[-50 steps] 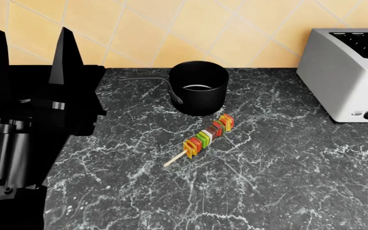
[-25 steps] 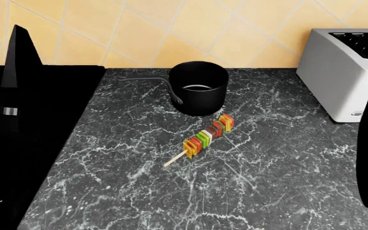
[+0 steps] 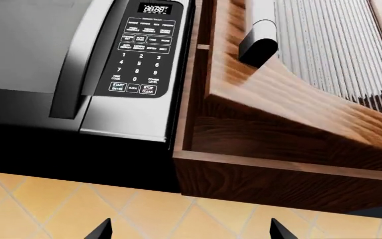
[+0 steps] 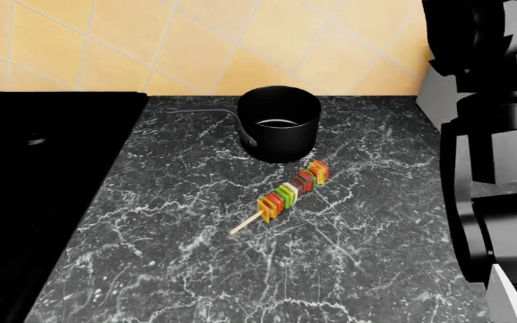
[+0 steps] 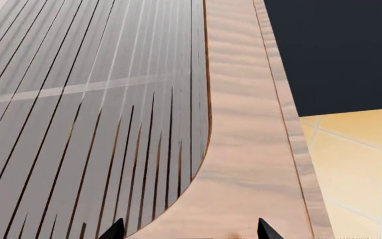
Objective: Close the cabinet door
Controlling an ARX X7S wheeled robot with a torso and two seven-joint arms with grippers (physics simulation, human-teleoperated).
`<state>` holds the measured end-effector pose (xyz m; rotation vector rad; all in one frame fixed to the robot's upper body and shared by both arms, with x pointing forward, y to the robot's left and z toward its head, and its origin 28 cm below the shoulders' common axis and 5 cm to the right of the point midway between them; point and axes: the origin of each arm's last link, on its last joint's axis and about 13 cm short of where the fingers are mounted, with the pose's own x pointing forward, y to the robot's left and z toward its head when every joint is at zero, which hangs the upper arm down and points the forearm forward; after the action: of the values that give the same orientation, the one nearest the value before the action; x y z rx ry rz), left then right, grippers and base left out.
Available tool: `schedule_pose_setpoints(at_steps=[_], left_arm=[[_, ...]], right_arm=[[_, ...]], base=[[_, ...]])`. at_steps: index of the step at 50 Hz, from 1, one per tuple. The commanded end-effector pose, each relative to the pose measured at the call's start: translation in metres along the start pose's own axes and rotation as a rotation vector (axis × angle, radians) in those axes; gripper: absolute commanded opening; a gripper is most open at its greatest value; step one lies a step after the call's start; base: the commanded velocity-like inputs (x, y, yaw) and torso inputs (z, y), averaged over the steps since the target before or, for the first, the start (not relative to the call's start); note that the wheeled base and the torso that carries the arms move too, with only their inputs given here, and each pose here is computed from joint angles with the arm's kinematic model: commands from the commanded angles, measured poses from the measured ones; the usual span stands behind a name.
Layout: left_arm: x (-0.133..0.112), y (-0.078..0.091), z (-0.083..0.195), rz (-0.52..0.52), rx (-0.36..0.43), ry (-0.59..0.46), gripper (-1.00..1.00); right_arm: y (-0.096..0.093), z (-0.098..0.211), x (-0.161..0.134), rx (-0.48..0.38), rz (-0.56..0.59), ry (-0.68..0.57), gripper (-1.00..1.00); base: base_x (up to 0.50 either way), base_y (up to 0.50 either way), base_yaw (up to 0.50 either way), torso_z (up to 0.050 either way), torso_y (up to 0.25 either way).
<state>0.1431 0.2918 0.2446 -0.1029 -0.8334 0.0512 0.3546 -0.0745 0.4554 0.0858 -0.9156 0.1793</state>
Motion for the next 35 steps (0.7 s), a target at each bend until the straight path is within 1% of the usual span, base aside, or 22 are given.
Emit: schedule_pose_setpoints(at_steps=[1,9,20,25,29,30,33,35], left_arm=[[-0.008,0.012,0.009,0.032,0.048,0.003,1.00],[-0.013,0.019,0.011,0.051,0.072,0.011,1.00],[-0.021,0.029,0.019,0.090,0.105,0.023,1.00],[-0.025,0.033,0.025,0.104,0.119,0.021,1.00],[-0.026,0.037,0.026,0.114,0.125,0.021,1.00],[-0.026,0.037,0.025,0.116,0.126,0.023,1.00],[-0.026,0.037,0.023,0.119,0.127,0.027,1.00],[-0.025,0.037,0.018,0.115,0.126,0.037,1.00]], right_arm=[[0.007,-0.040,0.012,0.020,0.034,0.094,1.00],[0.008,-0.054,0.018,0.017,0.041,0.113,1.00],[0.008,-0.067,0.015,-0.001,0.032,0.143,1.00],[0.006,-0.075,0.010,-0.019,-0.004,0.168,1.00],[0.005,-0.080,0.006,-0.013,-0.023,0.180,1.00],[0.006,-0.081,0.006,0.014,-0.016,0.179,1.00],[0.012,-0.087,0.001,0.033,0.051,0.181,1.00],[0.018,-0.099,-0.009,0.046,0.096,0.197,1.00]], base=[[0.00,0.00,0.00,0.000,0.000],[0.00,0.00,0.00,0.003,0.000],[0.00,0.00,0.00,0.006,0.000],[0.00,0.00,0.00,0.004,0.000],[0.00,0.00,0.00,0.000,0.000],[0.00,0.00,0.00,0.000,0.000],[0.00,0.00,0.00,0.003,0.000],[0.00,0.00,0.00,0.000,0.000]])
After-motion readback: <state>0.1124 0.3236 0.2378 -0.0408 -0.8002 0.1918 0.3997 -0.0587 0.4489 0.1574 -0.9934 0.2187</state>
